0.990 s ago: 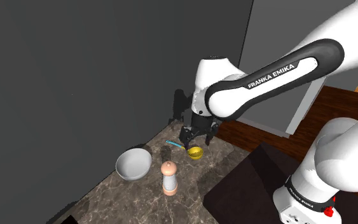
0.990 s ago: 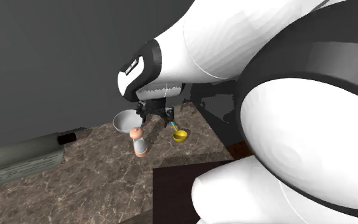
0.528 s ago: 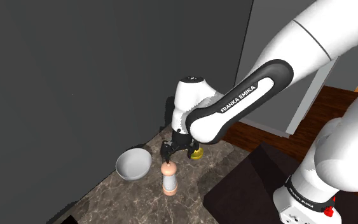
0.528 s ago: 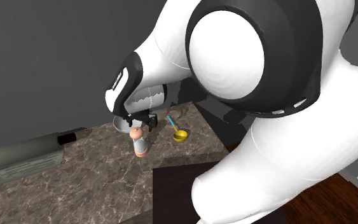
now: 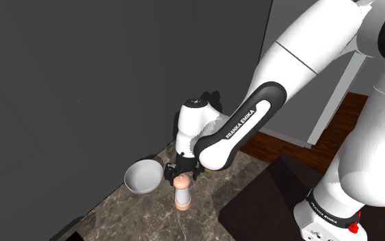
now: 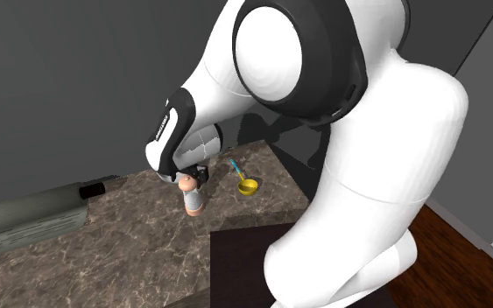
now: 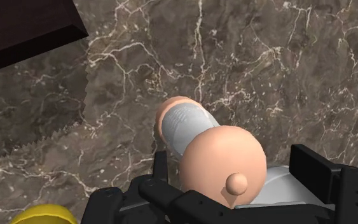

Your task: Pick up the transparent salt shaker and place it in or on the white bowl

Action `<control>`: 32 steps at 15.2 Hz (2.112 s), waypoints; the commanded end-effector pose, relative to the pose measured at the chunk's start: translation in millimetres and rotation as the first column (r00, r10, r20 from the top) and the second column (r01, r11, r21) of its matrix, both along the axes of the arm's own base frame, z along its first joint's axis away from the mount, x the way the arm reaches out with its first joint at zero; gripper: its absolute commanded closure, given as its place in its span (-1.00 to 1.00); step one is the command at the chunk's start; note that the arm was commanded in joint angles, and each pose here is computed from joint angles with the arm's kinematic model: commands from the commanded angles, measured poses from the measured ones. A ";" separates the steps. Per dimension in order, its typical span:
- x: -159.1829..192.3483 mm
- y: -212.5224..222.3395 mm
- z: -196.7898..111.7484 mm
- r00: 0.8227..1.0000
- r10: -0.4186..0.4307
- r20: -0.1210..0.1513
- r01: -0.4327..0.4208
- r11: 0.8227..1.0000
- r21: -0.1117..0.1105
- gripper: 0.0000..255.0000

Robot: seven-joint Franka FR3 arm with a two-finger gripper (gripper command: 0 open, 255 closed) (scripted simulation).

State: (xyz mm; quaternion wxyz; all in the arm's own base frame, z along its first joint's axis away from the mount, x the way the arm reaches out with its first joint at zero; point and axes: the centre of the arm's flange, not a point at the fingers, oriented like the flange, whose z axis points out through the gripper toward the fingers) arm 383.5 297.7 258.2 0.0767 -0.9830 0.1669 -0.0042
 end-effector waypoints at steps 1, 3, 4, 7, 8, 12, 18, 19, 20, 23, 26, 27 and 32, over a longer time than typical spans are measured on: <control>0.1 1.1 -10.5 1.000 0.000 0.001 0.000 1.000 0.000 -1.00; 0.1 1.6 -13.5 1.000 0.000 0.000 0.000 1.000 0.000 -1.00; 0.2 1.6 -13.5 1.000 0.000 0.001 0.000 1.000 0.000 -1.00; 0.2 1.6 -13.5 1.000 0.000 0.001 0.000 1.000 0.000 -1.00; 0.2 1.6 -13.5 1.000 0.000 0.001 0.000 1.000 0.000 -1.00; 0.2 1.5 -13.4 1.000 0.000 0.000 0.000 1.000 0.000 1.00; 0.3 1.6 -13.3 1.000 0.000 0.000 0.000 1.000 0.000 1.00; 0.2 1.6 -13.5 1.000 0.000 0.001 0.000 1.000 0.000 1.00; 0.1 1.6 -8.2 1.000 0.000 0.000 0.000 1.000 0.000 1.00; 0.2 1.6 7.6 1.000 0.000 0.001 0.000 1.000 0.000 1.00; 0.2 1.6 23.5 1.000 0.000 0.001 0.000 1.000 0.000 1.00; 0.2 1.6 28.7 1.000 0.000 0.001 0.000 1.000 0.000 1.00; 0.2 1.6 55.1 1.000 0.000 0.001 0.000 1.000 0.000 1.00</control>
